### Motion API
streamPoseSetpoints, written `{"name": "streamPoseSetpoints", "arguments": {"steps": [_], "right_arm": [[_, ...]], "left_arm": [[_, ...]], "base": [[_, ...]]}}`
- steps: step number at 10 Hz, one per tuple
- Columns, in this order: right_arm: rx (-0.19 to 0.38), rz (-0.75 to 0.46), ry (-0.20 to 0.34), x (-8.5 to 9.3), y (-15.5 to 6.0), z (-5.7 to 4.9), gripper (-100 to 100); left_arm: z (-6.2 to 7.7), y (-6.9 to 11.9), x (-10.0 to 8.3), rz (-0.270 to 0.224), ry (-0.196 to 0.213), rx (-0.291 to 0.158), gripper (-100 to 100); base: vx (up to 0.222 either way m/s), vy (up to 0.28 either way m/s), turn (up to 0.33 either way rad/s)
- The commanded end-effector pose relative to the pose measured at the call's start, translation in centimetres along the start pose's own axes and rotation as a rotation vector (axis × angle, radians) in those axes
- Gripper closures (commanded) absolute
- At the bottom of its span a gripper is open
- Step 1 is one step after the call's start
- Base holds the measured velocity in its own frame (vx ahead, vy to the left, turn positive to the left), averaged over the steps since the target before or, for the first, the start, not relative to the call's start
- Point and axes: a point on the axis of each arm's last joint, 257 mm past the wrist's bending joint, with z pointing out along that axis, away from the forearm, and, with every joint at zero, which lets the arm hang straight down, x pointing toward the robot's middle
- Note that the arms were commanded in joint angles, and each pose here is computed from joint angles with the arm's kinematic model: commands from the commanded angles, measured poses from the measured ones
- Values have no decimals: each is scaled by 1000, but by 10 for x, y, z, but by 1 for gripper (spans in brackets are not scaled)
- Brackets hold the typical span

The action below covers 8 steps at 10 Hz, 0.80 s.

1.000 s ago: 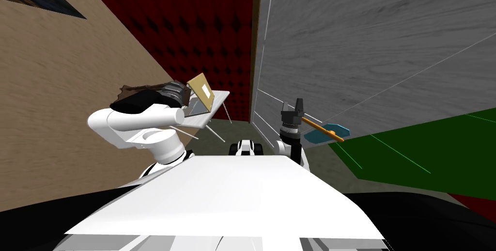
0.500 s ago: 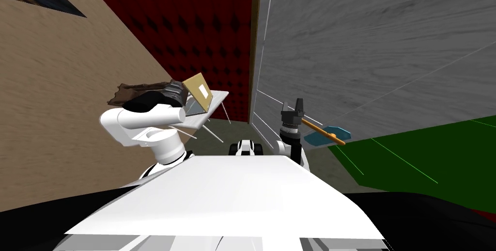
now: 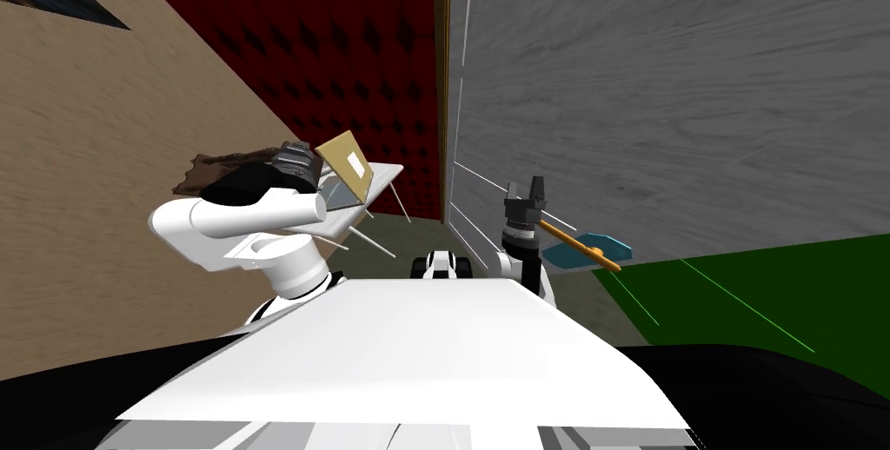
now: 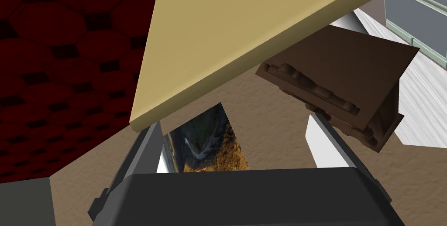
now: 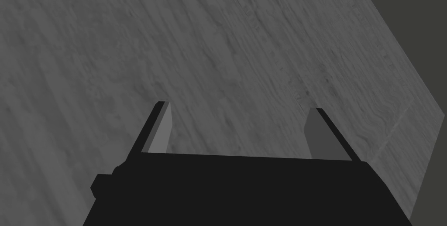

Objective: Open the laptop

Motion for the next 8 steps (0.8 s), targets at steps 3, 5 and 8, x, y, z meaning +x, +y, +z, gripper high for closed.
{"name": "streamPoseSetpoints", "arguments": {"steps": [3, 5, 8], "right_arm": [[0, 0, 0, 0, 0, 0, 0], [0, 0, 0, 0, 0, 0, 0], [0, 0, 0, 0, 0, 0, 0]], "left_arm": [[-5, -4, -5, 2, -7, 3, -100], [-4, -3, -3, 1, -4, -1, 100], [2, 3, 6, -155, 20, -7, 100]], "base": [[74, 46, -23], [-51, -23, 26], [-39, 63, 54]]}}
